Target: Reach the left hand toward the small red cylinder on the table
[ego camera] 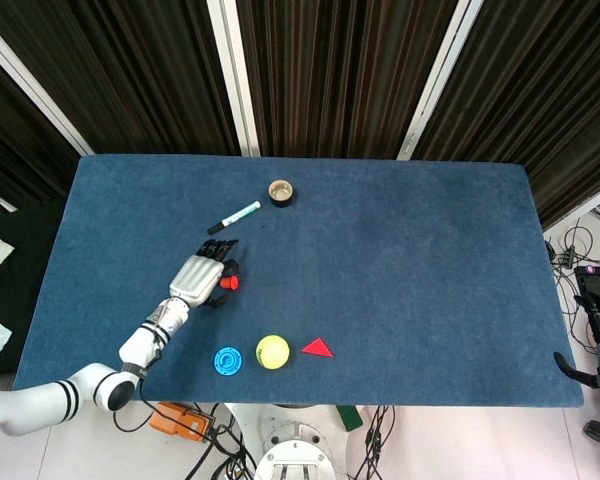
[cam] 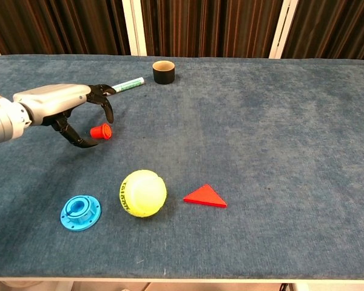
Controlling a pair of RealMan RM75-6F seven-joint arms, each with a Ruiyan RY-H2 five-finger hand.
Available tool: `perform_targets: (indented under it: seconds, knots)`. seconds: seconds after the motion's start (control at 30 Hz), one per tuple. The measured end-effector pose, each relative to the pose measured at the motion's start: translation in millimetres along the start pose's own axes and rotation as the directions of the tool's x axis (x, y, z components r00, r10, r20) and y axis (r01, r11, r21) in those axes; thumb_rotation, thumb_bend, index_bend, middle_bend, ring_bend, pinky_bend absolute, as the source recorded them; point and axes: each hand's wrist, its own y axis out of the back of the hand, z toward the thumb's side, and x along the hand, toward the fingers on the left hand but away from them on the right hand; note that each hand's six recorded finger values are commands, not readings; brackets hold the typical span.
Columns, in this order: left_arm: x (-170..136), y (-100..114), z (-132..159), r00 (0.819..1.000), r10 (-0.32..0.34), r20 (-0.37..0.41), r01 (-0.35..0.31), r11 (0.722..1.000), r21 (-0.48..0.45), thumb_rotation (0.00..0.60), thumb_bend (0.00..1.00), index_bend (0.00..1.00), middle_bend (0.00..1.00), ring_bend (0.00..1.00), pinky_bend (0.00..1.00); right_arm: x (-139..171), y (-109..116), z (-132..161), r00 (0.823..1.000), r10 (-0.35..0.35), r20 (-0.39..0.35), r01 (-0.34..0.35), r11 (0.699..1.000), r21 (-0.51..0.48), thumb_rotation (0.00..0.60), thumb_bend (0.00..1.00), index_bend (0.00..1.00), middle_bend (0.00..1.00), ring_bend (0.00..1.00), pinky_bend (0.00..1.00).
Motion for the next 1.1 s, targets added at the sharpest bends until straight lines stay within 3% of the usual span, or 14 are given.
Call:
perform_targets:
  seconds: [0.27, 0.7, 1.1]
  knots:
    - [8, 1, -8, 1.0, 0.005, -0.028, -0.005, 1.0, -0.01, 0.6, 0.36, 0.45, 0.0, 0.0, 0.03, 0, 0, -1, 1.0, 0.002, 0.003, -0.002, 1.0, 0.002, 0.6, 0.4, 0.19, 0.14, 0.04, 0.0]
    - [9, -5, -14, 0.999, -0.009, -0.036, 0.008, 1.0, -0.028, 0.6, 0.41, 0.49, 0.0, 0.0, 0.03, 2, 2, -3, 1.0, -0.008, 0.01, 0.008, 1.0, -0.005, 0.6, 0.4, 0.19, 0.14, 0.04, 0.0]
    - [-13, 29, 0, 0.998, 0.049, 0.026, -0.045, 0.992, -0.115, 0.6, 0.43, 0.52, 0.0, 0.0, 0.03, 3, 4, -4, 1.0, -0.012, 0.005, 0.012, 1.0, -0.022, 0.6, 0.4, 0.19, 0.14, 0.04, 0.0]
